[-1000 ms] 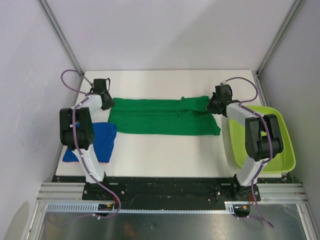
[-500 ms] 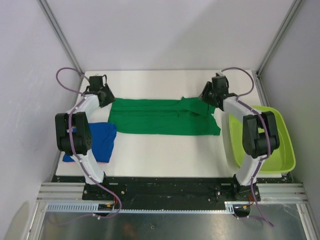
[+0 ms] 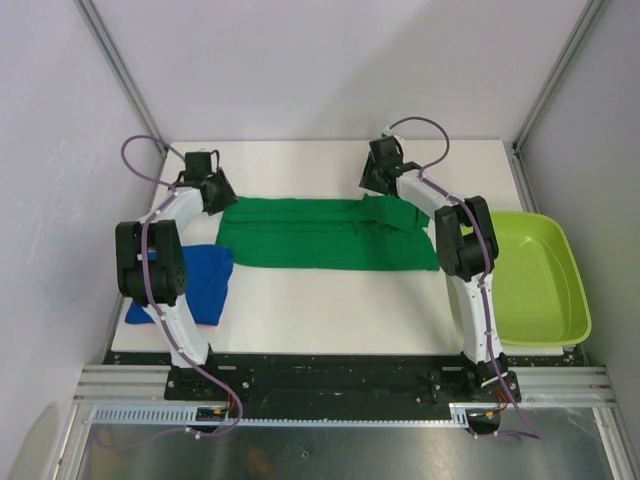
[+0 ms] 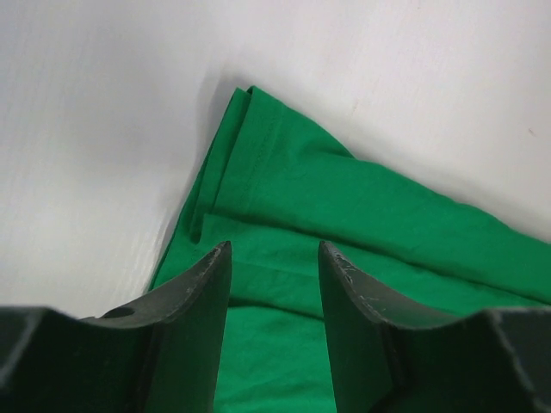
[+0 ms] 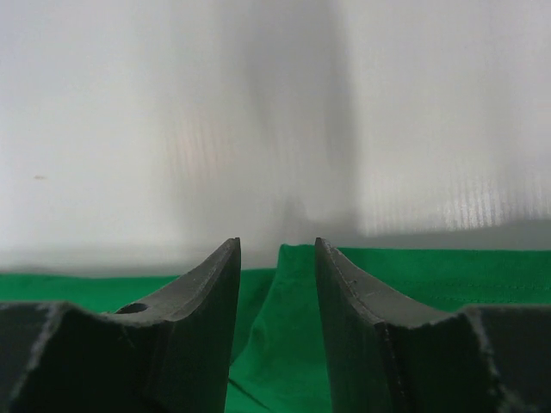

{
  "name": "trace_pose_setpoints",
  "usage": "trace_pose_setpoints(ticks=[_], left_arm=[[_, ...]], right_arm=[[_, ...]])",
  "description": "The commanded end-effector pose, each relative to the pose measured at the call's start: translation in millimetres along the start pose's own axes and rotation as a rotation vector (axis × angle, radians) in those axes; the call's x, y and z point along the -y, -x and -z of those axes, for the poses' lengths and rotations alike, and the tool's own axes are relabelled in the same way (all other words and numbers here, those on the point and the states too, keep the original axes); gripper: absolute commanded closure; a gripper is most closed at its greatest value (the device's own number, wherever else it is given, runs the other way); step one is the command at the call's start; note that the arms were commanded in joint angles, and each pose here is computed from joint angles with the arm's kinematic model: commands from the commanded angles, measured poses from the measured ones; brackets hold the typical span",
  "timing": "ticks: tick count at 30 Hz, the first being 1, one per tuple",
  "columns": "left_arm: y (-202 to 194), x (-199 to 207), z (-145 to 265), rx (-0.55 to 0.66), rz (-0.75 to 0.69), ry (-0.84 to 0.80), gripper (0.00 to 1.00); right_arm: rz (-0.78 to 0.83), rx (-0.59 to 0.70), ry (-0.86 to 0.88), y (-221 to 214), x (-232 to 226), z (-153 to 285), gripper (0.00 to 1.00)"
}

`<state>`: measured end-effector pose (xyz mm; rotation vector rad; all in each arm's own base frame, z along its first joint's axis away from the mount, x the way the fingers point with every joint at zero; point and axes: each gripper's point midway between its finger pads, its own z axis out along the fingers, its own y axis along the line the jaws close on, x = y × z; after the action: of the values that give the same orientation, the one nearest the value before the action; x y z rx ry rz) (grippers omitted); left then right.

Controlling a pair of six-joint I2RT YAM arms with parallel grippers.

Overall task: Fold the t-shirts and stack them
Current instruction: Fold the other side of the tshirt into a rectangle

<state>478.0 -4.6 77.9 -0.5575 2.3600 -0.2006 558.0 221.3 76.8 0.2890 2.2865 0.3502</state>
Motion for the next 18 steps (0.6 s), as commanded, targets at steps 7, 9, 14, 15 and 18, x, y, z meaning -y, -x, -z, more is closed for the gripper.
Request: trace_pose_setpoints(ticks=[7,9,14,15,18], left_arm=[[21.6,17.2,3.1,0.047,0.010,-0.050,0.51],[19.7,17.5,0.8,0.040,0.011,-0.053,0.51],[19.7,20.4,-4.4,0.031,0.010,-0.062,0.52],[19.5,20.9,-5.9,0.029,0.008,-0.063,0.52],[18.3,22.8,-10.6,0.022,0.008,-0.065,0.52]], right_arm=[[0.031,-0.025,-0.143,-8.1,10.1,-15.5,0.56],[0.040,-0.035,-0.145,-13.0,9.9,-19.4,0.56],[0.052,-0.052,-0.139,-21.6,8.3,-25.8,0.57],[0.053,-0.054,-0.135,-22.5,7.6,-26.6,0.59],[0.056,-0.056,-0.127,-23.0,5.0,-26.6,0.69]])
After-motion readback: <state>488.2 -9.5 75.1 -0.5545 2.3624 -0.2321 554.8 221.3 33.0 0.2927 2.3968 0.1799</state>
